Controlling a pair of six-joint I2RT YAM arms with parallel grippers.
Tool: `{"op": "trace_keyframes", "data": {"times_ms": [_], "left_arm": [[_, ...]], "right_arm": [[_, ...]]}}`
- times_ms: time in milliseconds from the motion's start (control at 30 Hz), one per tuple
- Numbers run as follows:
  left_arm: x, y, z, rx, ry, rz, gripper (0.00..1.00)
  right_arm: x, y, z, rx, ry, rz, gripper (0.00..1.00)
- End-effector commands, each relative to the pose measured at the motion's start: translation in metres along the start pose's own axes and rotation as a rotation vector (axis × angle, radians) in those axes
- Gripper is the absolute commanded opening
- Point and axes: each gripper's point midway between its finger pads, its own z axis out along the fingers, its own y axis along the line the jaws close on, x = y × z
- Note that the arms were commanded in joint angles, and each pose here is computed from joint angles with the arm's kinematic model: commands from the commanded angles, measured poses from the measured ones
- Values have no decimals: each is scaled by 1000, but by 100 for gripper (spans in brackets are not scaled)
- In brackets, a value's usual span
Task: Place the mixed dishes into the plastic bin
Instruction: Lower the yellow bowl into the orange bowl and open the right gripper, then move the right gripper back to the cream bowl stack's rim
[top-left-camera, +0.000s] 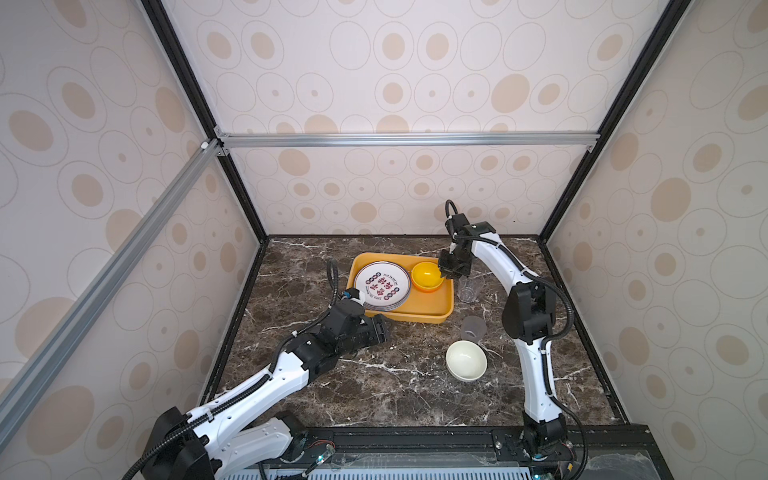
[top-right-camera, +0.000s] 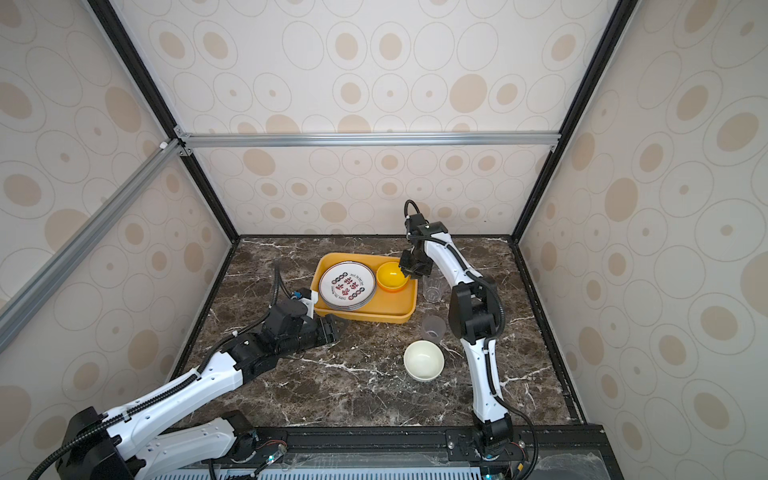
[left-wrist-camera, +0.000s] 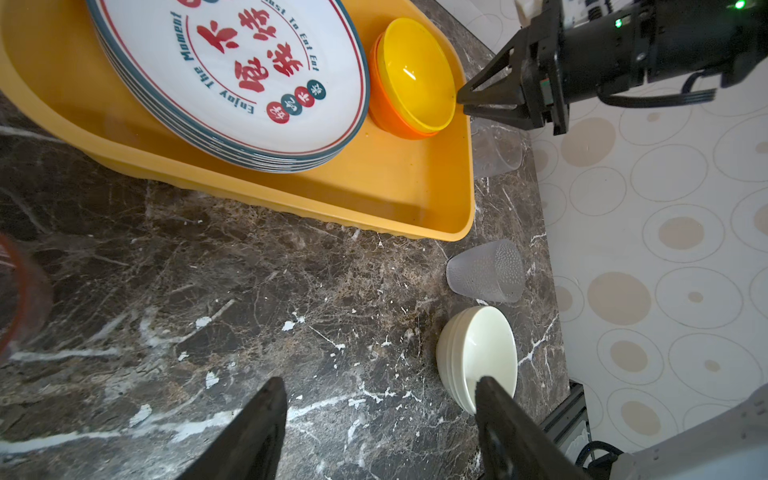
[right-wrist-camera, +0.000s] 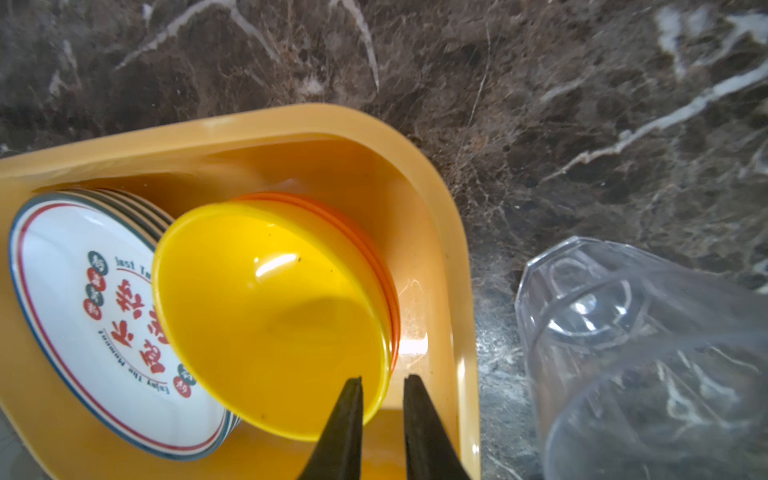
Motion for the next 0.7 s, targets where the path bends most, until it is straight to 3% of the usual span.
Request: {"op": "trace_keyframes", "data": {"times_ms": [0, 367, 667], "left_arm": [[-4, -5, -3, 33, -15, -16, 71], [3, -20, 4, 101, 41, 15, 71], [17, -43, 19, 147, 110, 77, 71]], "right_arm": [[1, 2, -30, -19, -51, -11, 24], [41, 0, -67, -103, -63, -54, 32], [101, -31, -97, -124, -56, -83, 37]]}}
